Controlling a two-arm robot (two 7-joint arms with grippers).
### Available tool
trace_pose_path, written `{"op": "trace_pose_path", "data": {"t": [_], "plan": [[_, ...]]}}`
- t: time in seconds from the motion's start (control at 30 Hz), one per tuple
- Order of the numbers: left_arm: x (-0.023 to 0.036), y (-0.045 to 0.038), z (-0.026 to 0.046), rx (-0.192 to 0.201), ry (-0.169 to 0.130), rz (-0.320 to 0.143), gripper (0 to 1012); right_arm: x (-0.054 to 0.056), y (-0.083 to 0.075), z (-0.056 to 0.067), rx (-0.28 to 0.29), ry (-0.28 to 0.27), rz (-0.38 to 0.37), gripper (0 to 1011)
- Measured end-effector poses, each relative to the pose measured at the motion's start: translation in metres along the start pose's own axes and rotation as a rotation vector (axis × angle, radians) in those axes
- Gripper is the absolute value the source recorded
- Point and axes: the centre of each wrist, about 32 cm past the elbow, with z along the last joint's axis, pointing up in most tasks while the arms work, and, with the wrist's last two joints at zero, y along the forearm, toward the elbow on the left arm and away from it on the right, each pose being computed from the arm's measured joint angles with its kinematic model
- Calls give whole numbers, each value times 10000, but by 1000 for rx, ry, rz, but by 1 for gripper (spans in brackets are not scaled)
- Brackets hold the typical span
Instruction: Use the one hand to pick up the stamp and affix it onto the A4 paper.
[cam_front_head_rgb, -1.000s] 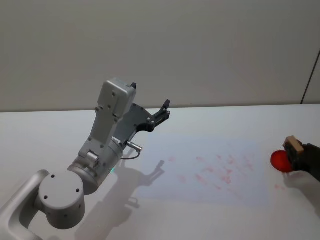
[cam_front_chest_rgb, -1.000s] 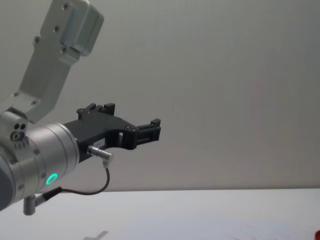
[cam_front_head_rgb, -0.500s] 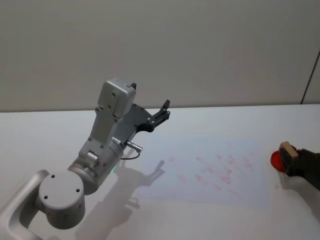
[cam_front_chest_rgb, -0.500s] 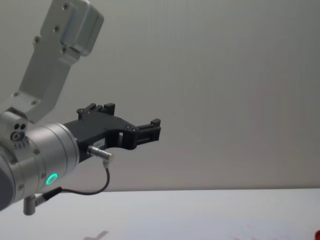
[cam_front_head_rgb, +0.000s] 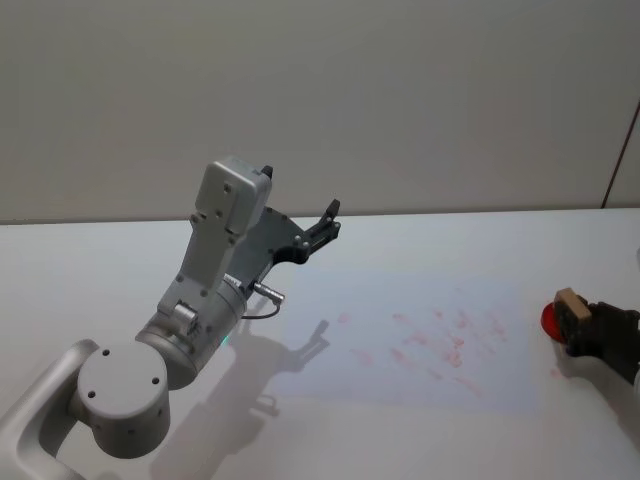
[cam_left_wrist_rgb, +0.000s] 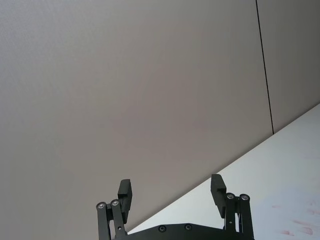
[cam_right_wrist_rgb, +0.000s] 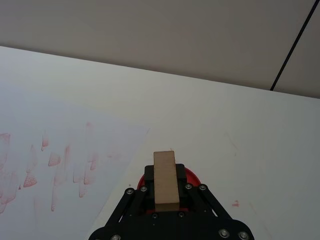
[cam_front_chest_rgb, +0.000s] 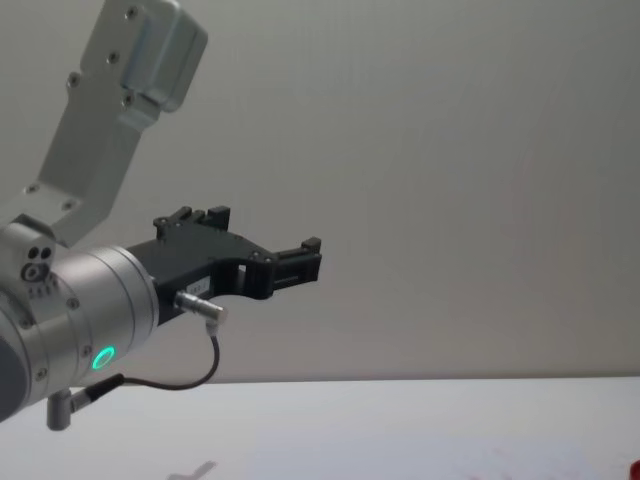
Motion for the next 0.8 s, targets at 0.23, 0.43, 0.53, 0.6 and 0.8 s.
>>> {"op": "trace_pose_path", "data": {"t": [0.23, 0.43, 0.53, 0.6, 0.8], "plan": [[0, 0, 0, 0, 0, 0, 1001, -12, 9, -18, -8, -7, -2, 316], [0, 0, 0, 0, 0, 0, 1001, -12, 11, -21, -8, -9, -5, 480], [0, 0, 0, 0, 0, 0, 1001, -10, 13, -16, -6, -9, -7, 595], [0, 0, 0, 0, 0, 0, 1001, -9, 13, -9, -2, -8, -9, 652], [0, 0, 0, 0, 0, 0, 1001, -5, 13, 30, 16, -3, -13, 832]]}}
